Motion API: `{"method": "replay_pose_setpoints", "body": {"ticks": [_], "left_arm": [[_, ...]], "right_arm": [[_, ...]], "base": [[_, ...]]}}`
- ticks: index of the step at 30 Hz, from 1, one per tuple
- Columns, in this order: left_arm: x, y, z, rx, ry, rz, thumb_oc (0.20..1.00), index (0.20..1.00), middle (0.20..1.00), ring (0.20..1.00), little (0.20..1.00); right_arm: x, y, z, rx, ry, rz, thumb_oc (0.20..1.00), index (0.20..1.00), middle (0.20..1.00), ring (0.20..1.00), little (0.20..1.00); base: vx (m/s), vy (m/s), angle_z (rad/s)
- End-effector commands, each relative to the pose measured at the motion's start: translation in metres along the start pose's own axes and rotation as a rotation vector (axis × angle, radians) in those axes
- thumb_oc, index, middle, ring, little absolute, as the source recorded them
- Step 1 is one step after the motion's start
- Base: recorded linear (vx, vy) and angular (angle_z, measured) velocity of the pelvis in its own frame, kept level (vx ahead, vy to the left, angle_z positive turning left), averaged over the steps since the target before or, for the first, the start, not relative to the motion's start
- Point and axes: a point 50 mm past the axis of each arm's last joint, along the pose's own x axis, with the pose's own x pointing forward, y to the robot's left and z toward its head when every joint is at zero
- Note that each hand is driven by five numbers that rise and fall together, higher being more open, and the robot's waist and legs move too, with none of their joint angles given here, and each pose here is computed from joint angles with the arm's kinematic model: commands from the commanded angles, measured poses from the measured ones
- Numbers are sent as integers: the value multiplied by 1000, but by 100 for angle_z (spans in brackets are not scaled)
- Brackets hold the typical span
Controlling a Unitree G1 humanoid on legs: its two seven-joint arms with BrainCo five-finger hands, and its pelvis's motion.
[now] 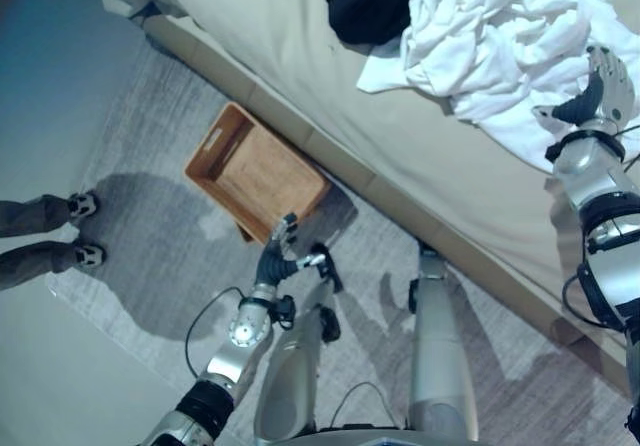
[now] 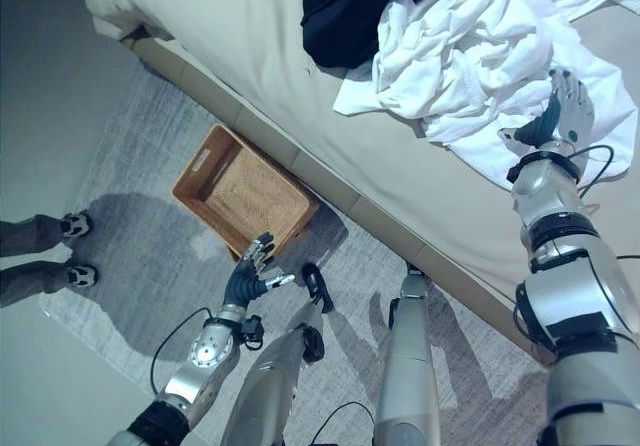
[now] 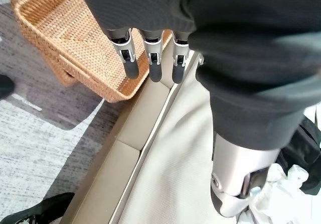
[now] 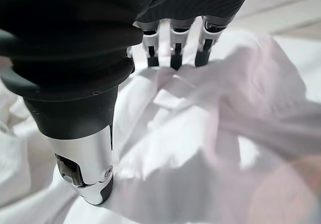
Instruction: Pick up clothes into the bucket
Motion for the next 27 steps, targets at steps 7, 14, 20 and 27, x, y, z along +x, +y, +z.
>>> {"method": "replay_pose_setpoints", "body": {"ticks": [7,14,20,27], "left_arm": [[-3,4,13,-3,-48,-34,1000,1000,1000,1000,1000],[-3,4,20,-4,-73,-53,1000,1000,1000,1000,1000],[-2,4,21,-9,-70,-58,1000,1000,1000,1000,1000],[1,2,21,-8,-72,-58,1000,1000,1000,1000,1000]], "right_arm": [[17,-27,-1,-68,68,8,1000,1000,1000,1000,1000],[20,-35,-4,-115,79,26,1000,1000,1000,1000,1000],[19,-32,-9,-119,107,61,517,517,517,517,517],[10,-14,-13,-126,110,107,200,200,200,200,200]], "base": [[-5,13,1],[-5,8,3],[-1,1,4],[0,0,0]]}}
